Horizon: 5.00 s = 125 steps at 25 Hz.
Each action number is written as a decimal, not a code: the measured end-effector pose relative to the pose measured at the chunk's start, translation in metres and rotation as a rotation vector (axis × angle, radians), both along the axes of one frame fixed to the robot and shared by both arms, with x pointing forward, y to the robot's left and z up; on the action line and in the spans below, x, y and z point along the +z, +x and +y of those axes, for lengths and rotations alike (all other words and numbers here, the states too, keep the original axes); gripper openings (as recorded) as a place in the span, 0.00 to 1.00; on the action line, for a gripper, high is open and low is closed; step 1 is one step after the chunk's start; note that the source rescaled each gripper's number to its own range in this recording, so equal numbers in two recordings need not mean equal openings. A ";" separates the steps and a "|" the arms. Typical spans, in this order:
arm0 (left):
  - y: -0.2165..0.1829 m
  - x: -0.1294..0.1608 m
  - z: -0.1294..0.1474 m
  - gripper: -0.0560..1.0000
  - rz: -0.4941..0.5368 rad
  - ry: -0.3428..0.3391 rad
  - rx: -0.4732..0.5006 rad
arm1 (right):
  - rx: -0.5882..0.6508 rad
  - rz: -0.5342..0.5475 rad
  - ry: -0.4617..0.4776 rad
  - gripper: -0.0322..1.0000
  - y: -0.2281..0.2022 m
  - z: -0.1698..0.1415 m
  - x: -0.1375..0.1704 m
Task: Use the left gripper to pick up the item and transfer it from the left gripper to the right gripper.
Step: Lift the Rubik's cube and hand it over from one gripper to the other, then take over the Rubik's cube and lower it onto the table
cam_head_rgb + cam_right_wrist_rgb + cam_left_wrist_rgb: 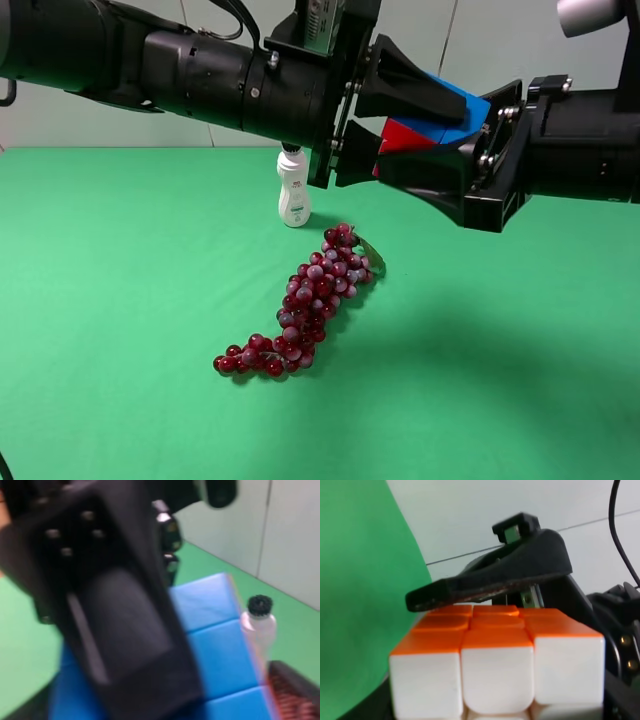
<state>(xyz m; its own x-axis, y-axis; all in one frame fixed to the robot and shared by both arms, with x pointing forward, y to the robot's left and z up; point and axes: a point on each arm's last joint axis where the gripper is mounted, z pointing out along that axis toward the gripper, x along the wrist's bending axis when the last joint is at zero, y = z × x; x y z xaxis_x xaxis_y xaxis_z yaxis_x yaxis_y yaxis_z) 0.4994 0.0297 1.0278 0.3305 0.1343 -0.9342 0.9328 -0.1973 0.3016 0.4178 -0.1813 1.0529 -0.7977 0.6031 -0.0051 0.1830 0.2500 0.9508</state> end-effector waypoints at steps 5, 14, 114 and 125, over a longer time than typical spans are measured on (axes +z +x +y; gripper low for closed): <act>-0.001 -0.001 0.000 0.05 0.013 0.001 -0.001 | 0.003 -0.006 -0.012 0.24 0.000 0.000 -0.001; -0.001 -0.001 0.001 0.05 0.015 0.000 0.000 | 0.009 -0.013 -0.023 0.22 0.000 0.000 0.000; -0.272 0.010 0.268 0.80 -0.650 1.038 0.976 | -0.141 0.007 -0.077 0.03 0.009 -0.010 -0.005; -0.271 0.010 0.269 0.80 -0.655 1.041 0.981 | -0.201 0.052 -0.061 0.03 0.011 -0.013 -0.006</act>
